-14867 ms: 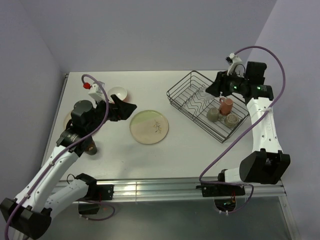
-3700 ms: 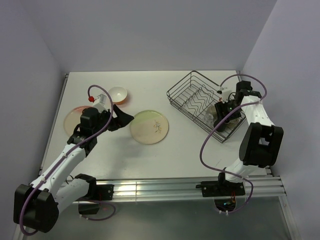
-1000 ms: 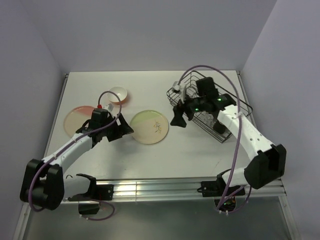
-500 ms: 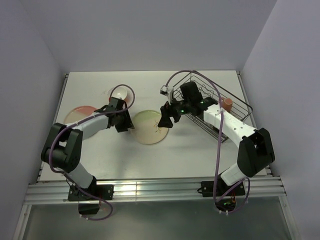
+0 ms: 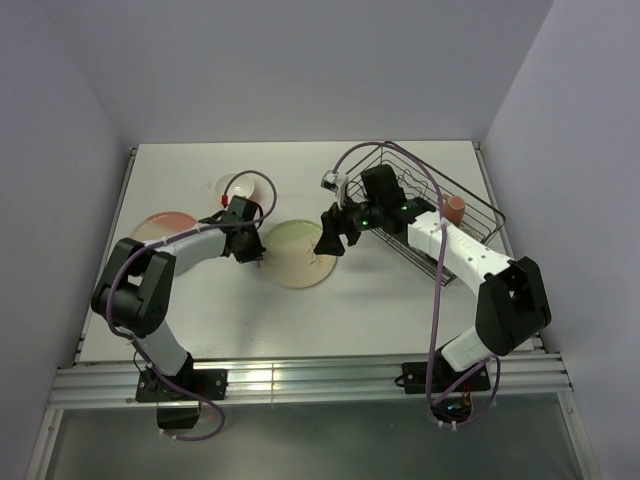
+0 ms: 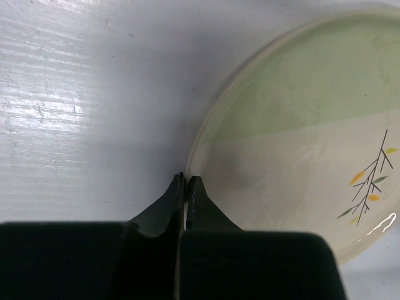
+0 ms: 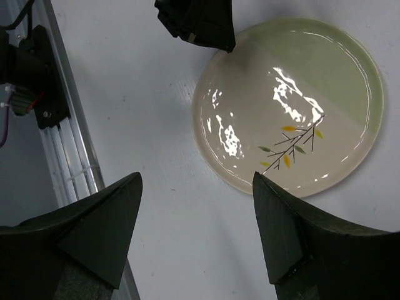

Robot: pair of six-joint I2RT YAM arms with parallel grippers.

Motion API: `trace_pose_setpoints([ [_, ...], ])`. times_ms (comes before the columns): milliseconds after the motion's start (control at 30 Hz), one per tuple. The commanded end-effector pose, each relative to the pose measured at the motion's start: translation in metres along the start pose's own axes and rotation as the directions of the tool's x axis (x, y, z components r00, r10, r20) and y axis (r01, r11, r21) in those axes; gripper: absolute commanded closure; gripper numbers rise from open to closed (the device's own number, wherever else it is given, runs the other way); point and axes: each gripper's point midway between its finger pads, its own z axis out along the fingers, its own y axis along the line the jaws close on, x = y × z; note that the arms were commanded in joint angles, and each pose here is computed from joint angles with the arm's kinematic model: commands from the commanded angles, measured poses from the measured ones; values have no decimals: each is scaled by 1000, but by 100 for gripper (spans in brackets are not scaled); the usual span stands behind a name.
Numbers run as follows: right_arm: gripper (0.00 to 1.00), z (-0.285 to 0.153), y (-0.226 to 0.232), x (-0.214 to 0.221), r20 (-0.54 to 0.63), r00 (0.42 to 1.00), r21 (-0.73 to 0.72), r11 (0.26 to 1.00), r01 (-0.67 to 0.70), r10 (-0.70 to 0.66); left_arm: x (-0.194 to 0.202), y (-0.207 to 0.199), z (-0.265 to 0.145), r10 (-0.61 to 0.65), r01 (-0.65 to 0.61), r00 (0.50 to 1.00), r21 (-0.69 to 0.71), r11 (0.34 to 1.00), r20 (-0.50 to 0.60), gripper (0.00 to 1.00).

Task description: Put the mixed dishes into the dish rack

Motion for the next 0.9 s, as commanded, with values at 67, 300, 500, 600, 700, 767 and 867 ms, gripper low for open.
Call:
trace_pose_setpoints([
  [67, 21, -7, 10, -19, 56, 995, -26, 996, 82, -80, 5, 15, -1, 32, -30, 999, -54, 998, 37, 100],
  [300, 18, -15, 18, -21, 16, 932, -125, 925, 360, -361, -19, 3, -40, 137, -146, 968, 27, 989, 212, 100],
  [500, 16, 1, -2, -37, 13, 852, -167, 839, 518, -523, -21, 3, -69, 173, -207, 939, 87, 974, 298, 100],
  [600, 18, 18, -11, -43, -18, 888, -203, 871, 446, -459, -14, 0, -78, 143, -189, 945, 135, 973, 294, 100],
  [700, 18, 36, -20, -46, -28, 893, -211, 876, 434, -449, -10, -6, -85, 113, -172, 949, 185, 968, 295, 100],
  [767, 16, 48, -29, -44, -17, 870, -230, 848, 477, -493, -9, -8, -90, 95, -162, 950, 208, 965, 296, 100],
  [867, 14, 63, -35, -38, -5, 799, -334, 754, 565, -601, -5, -9, -94, 89, -158, 953, 225, 961, 290, 100],
])
